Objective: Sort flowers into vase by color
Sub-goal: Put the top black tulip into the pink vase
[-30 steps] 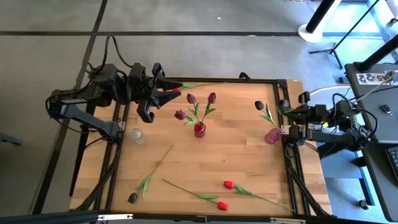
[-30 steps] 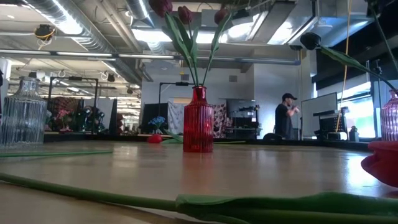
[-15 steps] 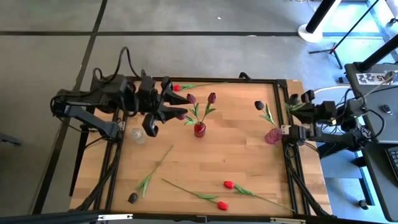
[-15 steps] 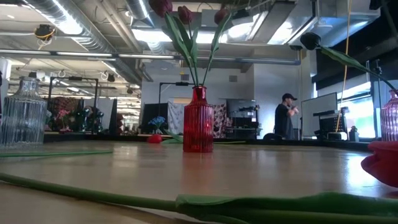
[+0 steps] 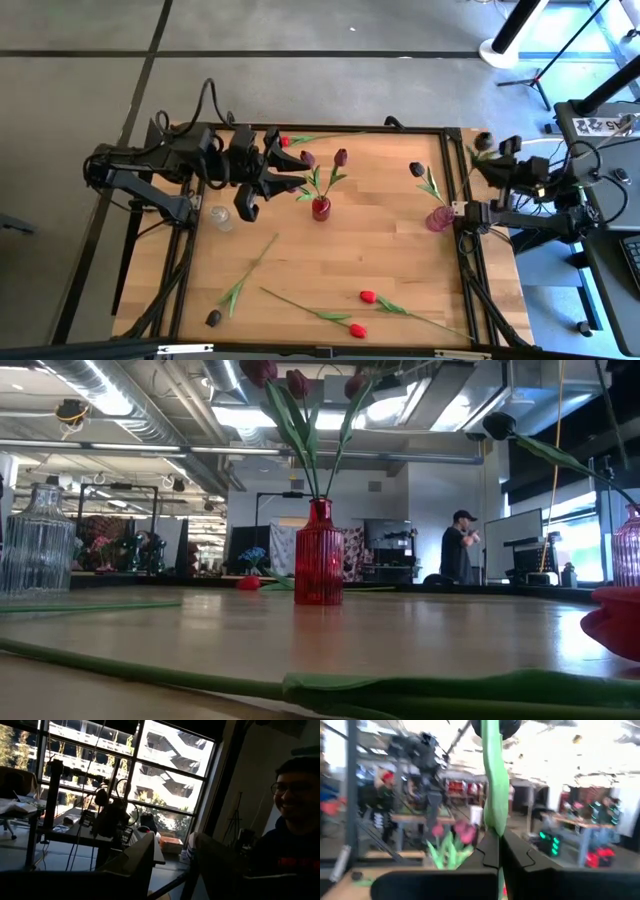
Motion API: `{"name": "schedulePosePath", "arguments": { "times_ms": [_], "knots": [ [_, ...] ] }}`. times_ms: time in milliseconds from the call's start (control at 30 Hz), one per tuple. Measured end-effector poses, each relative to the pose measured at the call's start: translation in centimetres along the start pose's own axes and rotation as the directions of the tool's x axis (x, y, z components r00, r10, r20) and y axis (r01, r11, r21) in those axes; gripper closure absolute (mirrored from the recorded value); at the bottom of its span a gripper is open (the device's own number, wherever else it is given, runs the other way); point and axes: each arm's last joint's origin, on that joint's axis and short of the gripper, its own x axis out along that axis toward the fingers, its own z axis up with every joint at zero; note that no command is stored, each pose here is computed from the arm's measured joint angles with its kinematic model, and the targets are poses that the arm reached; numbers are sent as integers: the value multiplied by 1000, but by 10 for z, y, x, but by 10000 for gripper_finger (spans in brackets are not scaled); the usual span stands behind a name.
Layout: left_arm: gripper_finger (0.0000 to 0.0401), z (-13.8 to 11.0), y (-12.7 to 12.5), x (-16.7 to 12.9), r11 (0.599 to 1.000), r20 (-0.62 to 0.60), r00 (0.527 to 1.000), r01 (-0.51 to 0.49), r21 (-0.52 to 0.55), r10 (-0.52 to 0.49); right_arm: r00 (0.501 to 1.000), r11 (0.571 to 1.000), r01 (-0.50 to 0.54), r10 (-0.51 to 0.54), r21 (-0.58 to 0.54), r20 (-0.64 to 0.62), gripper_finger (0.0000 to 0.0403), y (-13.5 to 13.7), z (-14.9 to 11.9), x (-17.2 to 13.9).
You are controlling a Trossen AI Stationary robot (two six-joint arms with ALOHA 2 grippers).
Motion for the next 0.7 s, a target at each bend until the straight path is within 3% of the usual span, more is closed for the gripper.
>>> {"name": "schedulePosePath", "arguments": {
  "times_ms": [133,333,467,567,700],
  "knots": [
    [257,0,0,0,1000,-1,1000,0,3,0,987,999,35,-32,17,-157,403,1,-17,0],
    [257,0,3,0,999,5,999,-49,8,49,990,993,88,-79,74,-117,403,1,-22,9],
    [257,0,4,0,996,15,996,-85,7,85,996,978,88,-80,189,-48,403,4,-32,21],
    [257,0,4,0,996,15,996,-85,6,85,984,954,175,-161,245,-76,403,4,-39,24],
    [257,0,3,0,996,15,996,-84,3,84,972,926,235,-232,294,-45,403,-1,-24,17]
  ]
}}
